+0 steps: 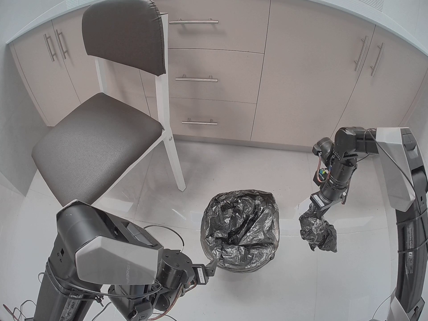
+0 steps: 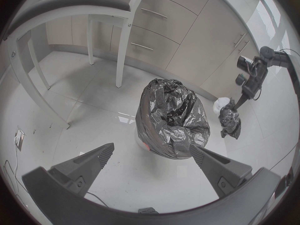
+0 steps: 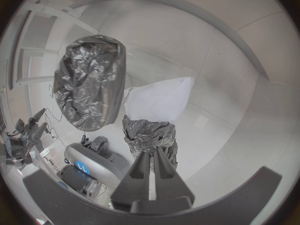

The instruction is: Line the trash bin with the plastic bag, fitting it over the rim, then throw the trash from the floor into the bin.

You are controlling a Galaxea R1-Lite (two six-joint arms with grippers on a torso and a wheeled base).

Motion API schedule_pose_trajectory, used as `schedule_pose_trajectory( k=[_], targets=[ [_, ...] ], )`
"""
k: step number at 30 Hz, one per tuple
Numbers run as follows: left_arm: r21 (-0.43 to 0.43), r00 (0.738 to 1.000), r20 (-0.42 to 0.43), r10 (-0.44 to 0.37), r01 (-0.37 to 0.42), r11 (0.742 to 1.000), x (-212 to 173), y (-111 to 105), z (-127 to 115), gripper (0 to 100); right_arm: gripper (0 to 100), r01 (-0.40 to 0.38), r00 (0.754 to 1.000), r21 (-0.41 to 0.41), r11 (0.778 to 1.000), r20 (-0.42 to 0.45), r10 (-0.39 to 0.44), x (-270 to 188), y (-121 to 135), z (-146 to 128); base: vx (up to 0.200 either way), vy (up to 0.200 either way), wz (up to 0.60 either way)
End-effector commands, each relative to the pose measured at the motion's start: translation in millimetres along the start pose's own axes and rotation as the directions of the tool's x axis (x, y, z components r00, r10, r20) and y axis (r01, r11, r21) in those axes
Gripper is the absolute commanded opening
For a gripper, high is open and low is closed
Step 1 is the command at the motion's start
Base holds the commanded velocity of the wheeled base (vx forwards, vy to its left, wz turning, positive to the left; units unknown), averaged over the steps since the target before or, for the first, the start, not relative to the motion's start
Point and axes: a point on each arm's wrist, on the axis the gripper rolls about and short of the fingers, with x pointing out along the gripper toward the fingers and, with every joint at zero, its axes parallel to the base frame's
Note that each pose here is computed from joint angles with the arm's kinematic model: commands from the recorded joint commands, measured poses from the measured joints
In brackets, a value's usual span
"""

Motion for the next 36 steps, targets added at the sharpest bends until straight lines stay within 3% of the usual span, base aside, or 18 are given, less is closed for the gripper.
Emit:
schedule_pose_trajectory(
  k=[1,5,18,26,36],
  targets=[
    [0.002,1.000,-0.002,0.003,-0.003,1.000,0.0,0.4,-1.2,100,0,-0.006,0.996,-0.032,0.999,0.083,0.009,-49.3,15.2,-6.6,0.000,0.000,0.00],
    [0.003,1.000,-0.002,0.003,-0.003,1.000,0.0,0.4,-1.2,100,0,-0.017,0.992,-0.041,0.999,0.126,0.022,-72.1,32.6,-10.3,0.000,0.000,0.00],
    [0.005,1.000,-0.002,0.004,-0.004,1.000,0.0,0.4,-1.1,100,0,-0.033,0.978,-0.198,0.980,0.194,0.072,-103.8,98.8,-17.7,0.000,0.000,0.00],
    [0.004,1.000,0.004,0.002,-0.002,1.000,-0.1,-0.3,-0.8,100,0,-0.044,0.979,-0.272,0.961,0.181,0.096,-96.2,134.4,-17.8,0.000,0.000,0.00],
    [0.011,1.000,0.022,-0.011,0.011,1.000,-2.2,2.6,-4.1,100,0,-0.053,0.977,-0.306,0.951,0.180,0.113,-73.3,163.9,-10.6,0.000,0.000,0.00]
  ],
)
